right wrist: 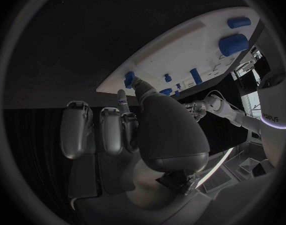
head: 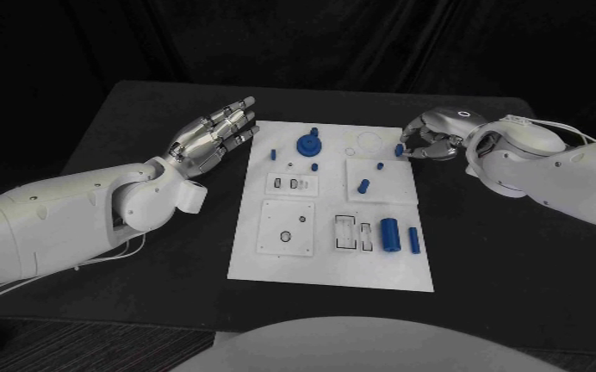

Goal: Assemble the parts on the task board

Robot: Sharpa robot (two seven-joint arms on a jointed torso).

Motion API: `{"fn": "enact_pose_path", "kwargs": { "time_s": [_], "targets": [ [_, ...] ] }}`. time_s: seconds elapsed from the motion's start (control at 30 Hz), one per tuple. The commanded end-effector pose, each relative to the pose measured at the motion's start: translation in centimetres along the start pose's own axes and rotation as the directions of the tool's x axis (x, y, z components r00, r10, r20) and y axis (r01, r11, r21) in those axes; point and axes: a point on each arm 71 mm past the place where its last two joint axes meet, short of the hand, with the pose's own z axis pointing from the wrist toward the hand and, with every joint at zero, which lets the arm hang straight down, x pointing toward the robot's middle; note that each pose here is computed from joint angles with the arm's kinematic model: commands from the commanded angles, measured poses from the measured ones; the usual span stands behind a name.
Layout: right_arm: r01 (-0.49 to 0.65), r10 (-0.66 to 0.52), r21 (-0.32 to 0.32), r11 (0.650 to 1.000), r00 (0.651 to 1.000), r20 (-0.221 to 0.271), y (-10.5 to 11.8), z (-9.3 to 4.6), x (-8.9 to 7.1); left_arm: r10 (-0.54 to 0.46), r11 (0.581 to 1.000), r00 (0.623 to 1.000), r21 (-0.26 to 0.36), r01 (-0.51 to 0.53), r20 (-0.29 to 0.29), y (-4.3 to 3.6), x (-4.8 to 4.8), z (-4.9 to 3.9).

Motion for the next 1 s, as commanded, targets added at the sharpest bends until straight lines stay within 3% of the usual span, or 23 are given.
{"fn": "enact_pose_path", "kwargs": {
  "time_s": [0.03,1.0],
  "targets": [
    [-0.001,0.001,0.003,1.0,1.0,-0.01,0.05,0.04,0.33,-0.011,1.0,1.0,0.009,0.012,-0.011,-0.03,0.11,0.0],
    [-0.001,0.001,0.003,1.0,1.0,-0.017,0.49,0.72,0.95,-0.013,1.0,1.0,0.002,0.013,-0.013,0.03,0.0,-0.05]
  ]
}}
